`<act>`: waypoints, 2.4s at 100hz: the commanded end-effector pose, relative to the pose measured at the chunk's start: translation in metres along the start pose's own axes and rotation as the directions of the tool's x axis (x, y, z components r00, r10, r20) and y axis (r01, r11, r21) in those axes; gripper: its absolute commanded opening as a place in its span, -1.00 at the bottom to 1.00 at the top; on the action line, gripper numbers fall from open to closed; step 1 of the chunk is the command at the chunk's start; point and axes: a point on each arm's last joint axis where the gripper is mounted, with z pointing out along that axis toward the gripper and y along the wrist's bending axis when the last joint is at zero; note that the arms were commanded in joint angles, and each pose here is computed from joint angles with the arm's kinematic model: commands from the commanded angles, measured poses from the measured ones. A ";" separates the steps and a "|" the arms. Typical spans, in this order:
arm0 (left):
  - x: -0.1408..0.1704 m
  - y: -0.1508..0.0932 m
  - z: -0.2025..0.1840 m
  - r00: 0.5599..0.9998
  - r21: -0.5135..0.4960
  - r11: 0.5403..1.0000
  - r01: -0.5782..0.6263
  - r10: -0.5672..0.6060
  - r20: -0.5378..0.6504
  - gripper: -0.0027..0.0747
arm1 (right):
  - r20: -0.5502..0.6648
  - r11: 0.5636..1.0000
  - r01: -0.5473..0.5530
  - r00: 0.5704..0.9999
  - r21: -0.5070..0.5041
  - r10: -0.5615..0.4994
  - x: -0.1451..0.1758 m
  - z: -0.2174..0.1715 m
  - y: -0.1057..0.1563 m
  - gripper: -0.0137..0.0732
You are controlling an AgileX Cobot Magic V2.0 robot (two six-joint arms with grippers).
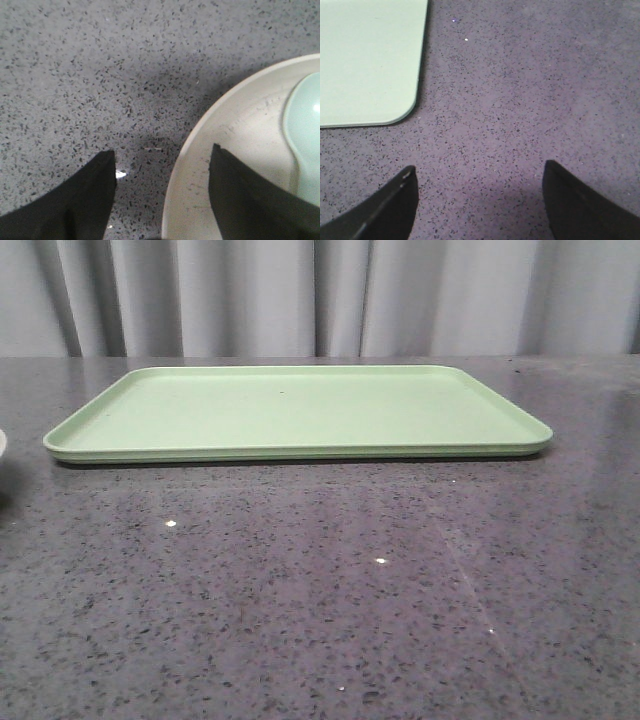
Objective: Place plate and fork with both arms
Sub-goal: 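Grasp the cream plate rim with the left gripper, then lift the plate with the left gripper and carry it over the tray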
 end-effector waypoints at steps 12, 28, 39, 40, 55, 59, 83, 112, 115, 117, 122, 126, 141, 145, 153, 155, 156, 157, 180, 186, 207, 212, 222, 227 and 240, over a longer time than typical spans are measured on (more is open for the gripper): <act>-0.014 0.000 0.009 1.000 0.030 1.000 0.001 -0.002 0.027 0.12 | 0.090 1.000 0.006 0.996 -0.009 -0.005 -0.016 -0.005 0.002 0.53; -0.015 -0.001 0.020 1.000 0.029 1.000 0.000 0.001 -0.013 0.12 | 0.090 1.000 0.006 0.996 -0.009 -0.005 -0.016 -0.005 0.002 0.53; -0.015 -0.001 0.021 1.000 0.029 1.000 0.000 0.001 -0.016 -0.03 | 0.090 1.000 0.006 0.996 -0.009 -0.005 -0.016 -0.005 0.002 0.53; -0.015 -0.001 0.021 1.000 0.029 1.000 0.000 0.001 -0.016 -0.05 | 0.090 1.000 0.006 0.996 -0.009 -0.005 -0.016 -0.005 0.002 0.53; -0.013 -0.001 0.021 1.000 0.035 0.999 0.007 -0.005 -0.030 -0.44 | 0.090 1.000 0.006 0.996 -0.009 -0.005 -0.016 -0.005 0.002 0.53; -0.013 -0.001 0.021 0.999 0.036 0.999 0.008 -0.007 -0.032 -0.54 | 0.090 1.000 0.006 0.996 -0.009 -0.005 -0.016 -0.005 0.002 0.53; -0.013 -0.002 0.021 0.999 0.040 0.999 0.013 -0.011 -0.038 -0.84 | 0.091 1.000 0.006 0.996 -0.009 -0.005 -0.016 -0.005 0.002 0.53; -0.010 -0.002 0.018 0.999 0.042 0.999 0.011 -0.009 -0.054 -0.97 | 0.091 1.000 0.006 0.996 -0.009 -0.005 -0.016 -0.005 0.002 0.53; -0.010 -0.002 0.016 0.999 0.042 0.999 0.011 -0.009 -0.051 -0.97 | 0.091 1.000 0.006 0.996 -0.009 -0.005 -0.016 -0.005 0.002 0.53; -0.009 -0.002 0.014 0.999 0.042 0.999 0.011 -0.009 -0.048 -0.97 | 0.091 1.000 0.006 0.996 -0.009 -0.005 -0.016 -0.005 0.002 0.53; -0.008 -0.002 0.009 0.999 0.042 0.999 0.011 -0.009 -0.038 -0.97 | 0.091 1.000 0.006 0.996 -0.009 -0.005 -0.016 -0.005 0.002 0.53; -0.007 0.000 0.004 1.000 0.040 0.999 0.014 -0.013 -0.028 -0.97 | 0.091 1.000 0.006 0.996 -0.009 -0.005 -0.016 -0.005 0.002 0.53; -0.003 0.007 -0.016 0.997 0.094 0.993 0.076 -0.079 0.025 -0.96 | 0.091 1.000 0.006 0.996 -0.009 -0.005 -0.016 -0.005 0.002 0.53; -0.003 0.009 -0.023 0.993 0.115 0.988 0.099 -0.106 0.053 -0.96 | 0.091 1.000 0.006 0.996 -0.009 -0.005 -0.016 -0.005 0.002 0.53; -0.002 0.013 -0.032 0.986 0.144 0.980 0.136 -0.149 0.081 -0.96 | 0.091 1.000 0.006 0.996 -0.009 -0.005 -0.016 -0.005 0.002 0.53; -0.002 0.014 -0.034 0.985 0.147 0.979 0.140 -0.153 0.084 -0.96 | 0.090 1.000 0.006 0.996 -0.009 -0.005 -0.016 -0.005 0.002 0.53; -0.002 0.014 -0.036 0.984 0.149 0.979 0.140 -0.154 0.089 -0.96 | 0.090 1.000 0.006 0.996 -0.009 -0.005 -0.016 -0.005 0.002 0.53; -0.002 0.015 -0.037 0.983 0.151 0.978 0.143 -0.158 0.090 -0.96 | 0.090 1.000 0.006 0.996 -0.009 -0.005 -0.016 -0.005 0.002 0.53; -0.015 0.012 -0.070 0.968 0.200 0.970 0.140 -0.176 0.179 -0.96 | 0.090 1.000 0.006 0.996 -0.009 -0.005 -0.016 -0.005 0.002 0.53; -0.020 0.011 -0.079 0.961 0.220 0.965 0.141 -0.187 0.205 -0.96 | 0.089 1.000 0.006 0.996 -0.009 -0.005 -0.016 -0.005 0.002 0.53; -0.034 0.002 -0.089 0.937 0.339 0.931 0.131 -0.229 0.266 -0.96 | 0.091 1.000 0.006 0.996 -0.009 -0.005 -0.016 -0.005 0.002 0.53; -0.038 -0.001 -0.086 0.935 0.382 0.914 0.136 -0.246 0.257 -0.96 | 0.091 1.000 0.006 0.996 -0.009 -0.005 -0.016 -0.005 0.002 0.53; -0.046 -0.007 -0.076 0.935 0.458 0.877 0.145 -0.273 0.227 -0.99 | 0.091 1.000 0.006 0.996 -0.009 -0.005 -0.016 -0.005 0.002 0.53; -0.051 -0.012 -0.072 0.935 0.484 0.863 0.147 -0.281 0.217 -0.99 | 0.091 1.000 0.006 0.996 -0.009 -0.005 -0.016 -0.005 0.002 0.53; -0.065 -0.034 -0.069 0.941 0.522 0.849 0.083 -0.240 0.240 -0.99 | 0.090 1.000 0.006 0.996 -0.009 -0.005 -0.016 -0.005 0.002 0.53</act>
